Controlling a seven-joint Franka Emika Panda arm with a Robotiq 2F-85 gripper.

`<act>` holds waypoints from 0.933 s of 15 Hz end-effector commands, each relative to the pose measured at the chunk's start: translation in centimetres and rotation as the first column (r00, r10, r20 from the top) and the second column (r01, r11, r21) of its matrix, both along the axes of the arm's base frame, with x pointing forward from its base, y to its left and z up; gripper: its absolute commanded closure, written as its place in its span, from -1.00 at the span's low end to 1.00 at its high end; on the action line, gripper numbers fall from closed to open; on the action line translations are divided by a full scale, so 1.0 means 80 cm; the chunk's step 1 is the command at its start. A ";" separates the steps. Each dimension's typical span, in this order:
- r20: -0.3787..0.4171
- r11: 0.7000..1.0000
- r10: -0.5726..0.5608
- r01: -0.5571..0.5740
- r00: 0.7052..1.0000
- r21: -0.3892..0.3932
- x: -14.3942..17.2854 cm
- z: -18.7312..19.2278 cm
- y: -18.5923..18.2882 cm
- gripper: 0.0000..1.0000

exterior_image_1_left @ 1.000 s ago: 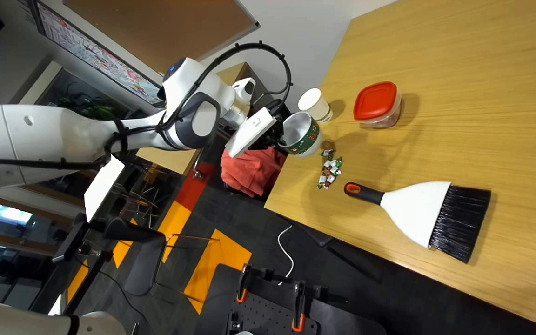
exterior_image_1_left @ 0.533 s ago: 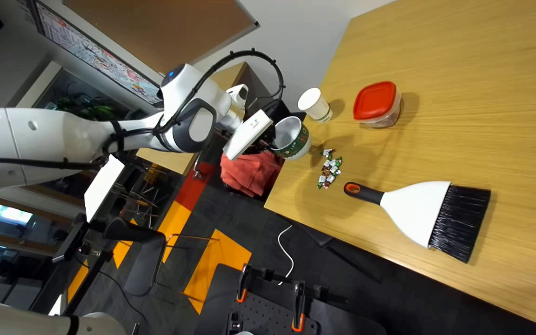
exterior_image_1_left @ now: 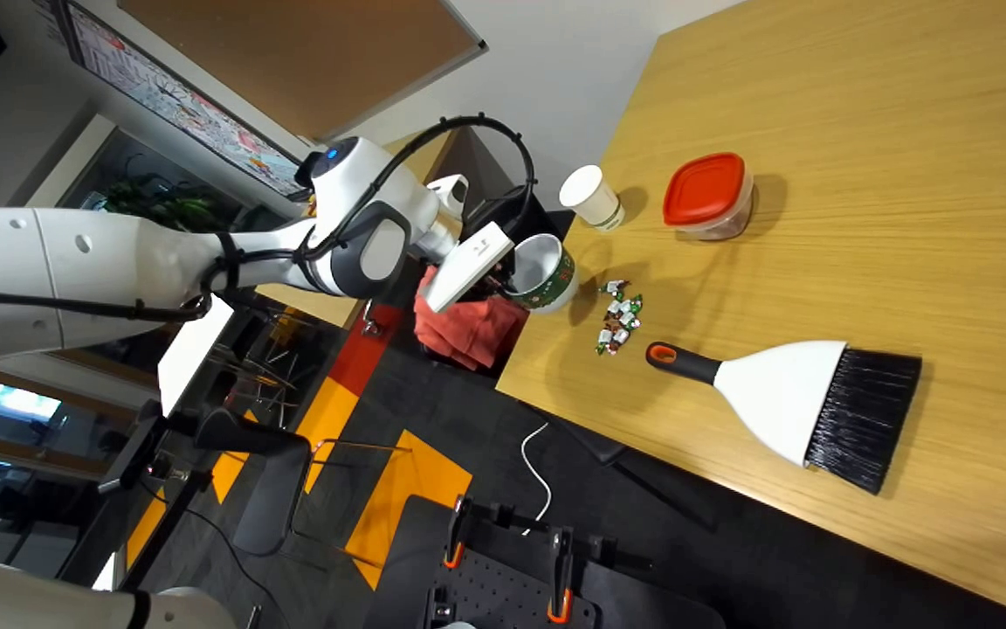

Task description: Move the mug to the left corner of the table

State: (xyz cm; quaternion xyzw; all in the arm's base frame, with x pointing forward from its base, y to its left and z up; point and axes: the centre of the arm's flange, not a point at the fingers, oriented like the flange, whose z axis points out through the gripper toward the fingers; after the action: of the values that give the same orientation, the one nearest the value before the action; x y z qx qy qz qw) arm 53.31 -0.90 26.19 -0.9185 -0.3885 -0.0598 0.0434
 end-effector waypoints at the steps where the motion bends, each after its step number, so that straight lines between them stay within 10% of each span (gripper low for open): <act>1: 0.059 0.999 0.044 -0.046 0.997 0.028 -0.023 0.010 0.012 0.95; 14: 0.092 0.992 0.124 -0.120 0.988 -0.048 -0.058 -0.041 0.041 0.95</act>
State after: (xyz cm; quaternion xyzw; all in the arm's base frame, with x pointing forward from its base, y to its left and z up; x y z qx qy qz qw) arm 49.20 2.33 22.58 -0.8955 -0.4377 -0.0763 0.0266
